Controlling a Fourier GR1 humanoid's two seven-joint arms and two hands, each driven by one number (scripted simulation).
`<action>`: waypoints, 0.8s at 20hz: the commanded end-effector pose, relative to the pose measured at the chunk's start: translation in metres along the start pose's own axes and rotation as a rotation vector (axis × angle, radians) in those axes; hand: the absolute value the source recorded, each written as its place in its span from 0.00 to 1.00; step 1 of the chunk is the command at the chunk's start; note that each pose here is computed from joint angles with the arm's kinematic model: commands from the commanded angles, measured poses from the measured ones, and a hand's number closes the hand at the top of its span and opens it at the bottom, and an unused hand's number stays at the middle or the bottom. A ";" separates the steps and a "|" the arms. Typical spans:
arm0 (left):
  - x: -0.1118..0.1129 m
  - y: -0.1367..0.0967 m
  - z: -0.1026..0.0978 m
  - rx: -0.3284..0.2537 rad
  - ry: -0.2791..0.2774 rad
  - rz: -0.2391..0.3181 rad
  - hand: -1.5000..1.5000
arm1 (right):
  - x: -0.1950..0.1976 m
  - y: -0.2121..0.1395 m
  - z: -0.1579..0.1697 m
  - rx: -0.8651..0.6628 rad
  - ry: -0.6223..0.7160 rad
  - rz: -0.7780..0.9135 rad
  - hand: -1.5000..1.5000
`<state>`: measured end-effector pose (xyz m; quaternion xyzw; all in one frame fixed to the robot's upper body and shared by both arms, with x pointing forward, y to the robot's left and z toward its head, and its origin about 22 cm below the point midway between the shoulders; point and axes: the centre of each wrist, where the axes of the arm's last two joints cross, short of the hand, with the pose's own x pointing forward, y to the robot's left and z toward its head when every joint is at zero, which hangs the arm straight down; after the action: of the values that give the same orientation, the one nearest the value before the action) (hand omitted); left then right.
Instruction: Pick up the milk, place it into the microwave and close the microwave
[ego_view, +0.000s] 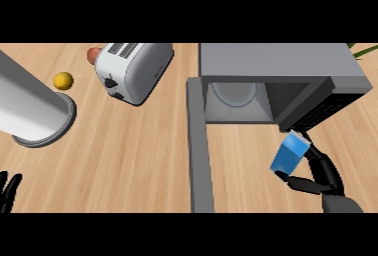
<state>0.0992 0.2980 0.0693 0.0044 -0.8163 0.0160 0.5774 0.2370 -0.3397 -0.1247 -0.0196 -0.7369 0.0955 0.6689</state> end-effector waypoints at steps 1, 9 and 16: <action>-0.006 0.006 -0.004 -0.009 -0.010 0.002 0.00 | -0.003 0.016 -0.022 0.029 0.020 -0.086 1.00; -0.007 0.001 0.001 0.008 -0.004 -0.009 0.00 | 0.007 0.011 -0.015 0.001 -0.049 -0.215 1.00; -0.010 -0.011 0.004 -0.008 -0.013 -0.002 0.00 | 0.001 0.020 -0.033 -0.135 -0.205 -0.388 1.00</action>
<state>0.0931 0.3001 0.0680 0.0077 -0.8186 0.0148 0.5741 0.2665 -0.3109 -0.1187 0.0541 -0.7782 -0.0490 0.6238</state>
